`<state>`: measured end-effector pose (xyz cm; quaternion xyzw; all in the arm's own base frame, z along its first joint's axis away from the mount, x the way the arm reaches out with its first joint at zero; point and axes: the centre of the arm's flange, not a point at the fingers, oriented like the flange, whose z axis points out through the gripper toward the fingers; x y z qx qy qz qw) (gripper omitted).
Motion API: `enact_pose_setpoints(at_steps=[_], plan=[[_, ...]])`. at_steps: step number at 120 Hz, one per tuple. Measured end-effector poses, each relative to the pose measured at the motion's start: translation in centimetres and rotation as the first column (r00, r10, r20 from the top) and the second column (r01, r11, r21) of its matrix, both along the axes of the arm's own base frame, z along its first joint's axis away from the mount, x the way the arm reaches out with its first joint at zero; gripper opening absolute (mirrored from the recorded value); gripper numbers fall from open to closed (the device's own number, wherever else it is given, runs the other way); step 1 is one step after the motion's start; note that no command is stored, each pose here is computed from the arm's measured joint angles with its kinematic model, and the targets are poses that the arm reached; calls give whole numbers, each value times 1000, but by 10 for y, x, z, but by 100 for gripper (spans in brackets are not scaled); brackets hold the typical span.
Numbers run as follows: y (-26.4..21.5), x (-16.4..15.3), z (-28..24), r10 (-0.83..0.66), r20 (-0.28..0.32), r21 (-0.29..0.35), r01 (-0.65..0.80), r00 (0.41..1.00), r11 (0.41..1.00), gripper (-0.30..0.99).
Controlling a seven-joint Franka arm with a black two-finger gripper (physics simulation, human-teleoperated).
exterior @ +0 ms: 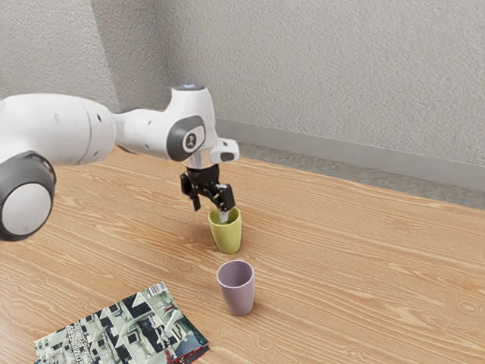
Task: Place the left cup onto the right cup
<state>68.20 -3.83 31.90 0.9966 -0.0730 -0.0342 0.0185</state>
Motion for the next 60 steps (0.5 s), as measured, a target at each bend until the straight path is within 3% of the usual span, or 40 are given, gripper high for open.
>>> enact_pose_setpoints(at_steps=[10, 35, 60], plan=[[-2, 2, -7, 0, 8, 0, 0, 1000, 1000, 62], [-6, 6, -15, -1, 34, 1, 1, 999, 1000, 15], [-7, 7, -14, 0, 48, 1, 0, 999, 1000, -2]])
